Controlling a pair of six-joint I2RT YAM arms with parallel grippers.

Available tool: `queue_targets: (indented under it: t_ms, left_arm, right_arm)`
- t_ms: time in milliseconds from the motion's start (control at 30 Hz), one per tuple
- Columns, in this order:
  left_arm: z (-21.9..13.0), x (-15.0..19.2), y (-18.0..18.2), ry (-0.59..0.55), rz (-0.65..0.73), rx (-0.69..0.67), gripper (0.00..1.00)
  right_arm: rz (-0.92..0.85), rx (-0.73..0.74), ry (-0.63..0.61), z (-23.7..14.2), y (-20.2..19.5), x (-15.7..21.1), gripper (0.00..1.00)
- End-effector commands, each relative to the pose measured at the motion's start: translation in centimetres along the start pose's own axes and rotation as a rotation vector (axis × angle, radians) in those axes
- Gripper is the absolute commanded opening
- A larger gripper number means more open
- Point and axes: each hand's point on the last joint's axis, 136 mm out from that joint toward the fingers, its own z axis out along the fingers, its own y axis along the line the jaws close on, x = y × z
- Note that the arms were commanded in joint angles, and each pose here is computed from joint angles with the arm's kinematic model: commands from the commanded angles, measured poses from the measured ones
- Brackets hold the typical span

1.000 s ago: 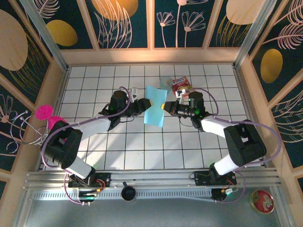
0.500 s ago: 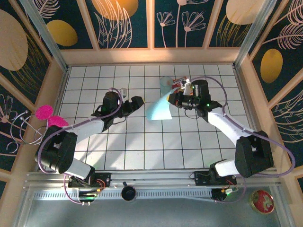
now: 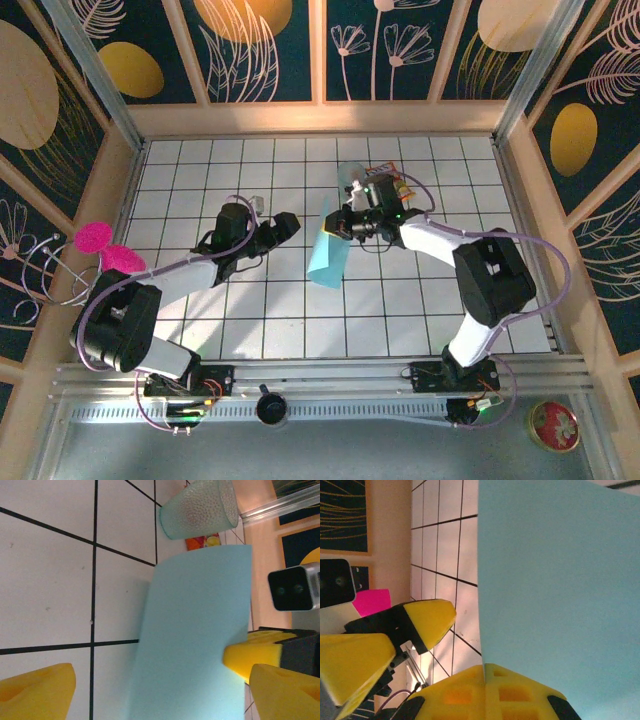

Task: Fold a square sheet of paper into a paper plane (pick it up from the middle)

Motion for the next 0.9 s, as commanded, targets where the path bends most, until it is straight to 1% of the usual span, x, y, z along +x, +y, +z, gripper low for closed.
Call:
queue_targets:
  t_ms: [0, 233, 400, 600, 700, 733, 867]
  left_arm:
    - [-0.3, 0.1, 0.3, -0.001, 0.004, -0.006, 0.88]
    - [1.1, 2.3, 1.8, 0.095, -0.024, -0.025, 0.81]
    - [2.7, 3.7, 1.9, 0.162, 0.015, -0.072, 0.77]
    - [4.7, 5.2, 2.4, 0.231, 0.064, -0.149, 0.73]
    - [5.3, 5.6, 2.0, 0.253, 0.079, -0.149, 0.71]
    - [5.8, 6.1, 2.7, 0.272, 0.074, -0.171, 0.71]
    - [6.7, 6.3, 3.3, 0.293, 0.085, -0.218, 0.63]
  right_arm:
    - [-0.017, -0.096, -0.014, 0.3, 1.0, 0.0, 0.01]
    - [0.061, -0.034, -0.028, -0.2, -4.2, 1.7, 0.01]
    - [0.093, 0.032, -0.028, -0.1, -7.0, 2.2, 0.01]
    - [0.090, 0.066, -0.017, 0.4, -8.1, 2.0, 0.02]
    - [0.090, 0.072, -0.006, 0.7, -8.4, 2.0, 0.02]
    - [0.091, 0.072, -0.002, 0.8, -8.5, 2.0, 0.03]
    - [0.089, 0.065, 0.003, 0.9, -8.6, 1.9, 0.03]
